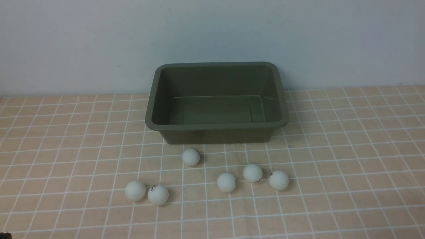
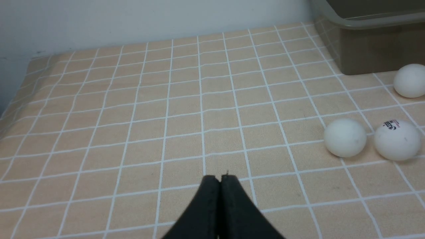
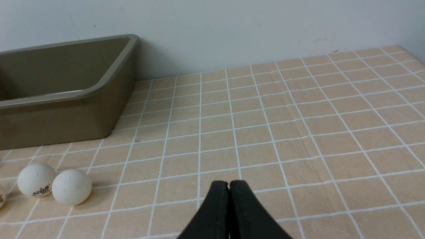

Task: Put the table tennis balls into the box on the light coffee tablecloth.
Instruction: 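Reach for and grasp a ping pong ball on the table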

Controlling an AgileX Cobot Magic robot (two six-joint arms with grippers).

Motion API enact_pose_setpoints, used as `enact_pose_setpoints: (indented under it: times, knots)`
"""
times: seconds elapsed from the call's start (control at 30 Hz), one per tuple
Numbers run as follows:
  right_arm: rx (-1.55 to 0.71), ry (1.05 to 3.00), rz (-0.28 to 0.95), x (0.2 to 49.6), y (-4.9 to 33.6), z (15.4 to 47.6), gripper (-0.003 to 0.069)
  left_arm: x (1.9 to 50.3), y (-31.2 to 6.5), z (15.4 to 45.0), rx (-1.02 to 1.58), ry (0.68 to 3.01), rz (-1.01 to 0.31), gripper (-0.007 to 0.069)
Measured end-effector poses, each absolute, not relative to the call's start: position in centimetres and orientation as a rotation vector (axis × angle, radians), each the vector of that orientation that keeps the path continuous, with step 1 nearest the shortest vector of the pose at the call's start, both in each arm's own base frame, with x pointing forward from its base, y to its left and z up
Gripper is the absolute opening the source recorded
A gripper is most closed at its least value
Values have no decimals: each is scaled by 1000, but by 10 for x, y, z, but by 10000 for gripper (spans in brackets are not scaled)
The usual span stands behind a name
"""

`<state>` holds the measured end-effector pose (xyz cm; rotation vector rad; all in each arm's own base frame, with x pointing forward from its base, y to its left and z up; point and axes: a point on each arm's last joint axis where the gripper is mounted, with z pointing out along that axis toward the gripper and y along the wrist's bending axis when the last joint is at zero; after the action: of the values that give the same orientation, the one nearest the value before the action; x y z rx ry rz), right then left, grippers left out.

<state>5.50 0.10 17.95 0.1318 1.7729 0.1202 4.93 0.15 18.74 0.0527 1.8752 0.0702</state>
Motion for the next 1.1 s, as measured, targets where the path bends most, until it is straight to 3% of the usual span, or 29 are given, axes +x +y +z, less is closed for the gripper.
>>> enact_pose_setpoints:
  times: [0.2, 0.57, 0.8, 0.87, 1.1]
  knots:
    - [132, 1773, 120, 55, 1, 180, -18, 49, 1, 187, 30, 1875, 39, -69]
    - [132, 1773, 120, 55, 1, 180, -18, 49, -14, 190, -278, 1842, -433, -69]
    - [134, 1773, 123, 55, 1, 180, -18, 49, -20, 193, -367, 1814, -593, -69]
    - [160, 1758, 156, 55, 2, 181, -18, 49, -21, 194, -387, 1805, -633, -69]
    - [432, 1579, 473, 57, 4, 193, -18, 49, -22, 195, -403, 1796, -656, -69]
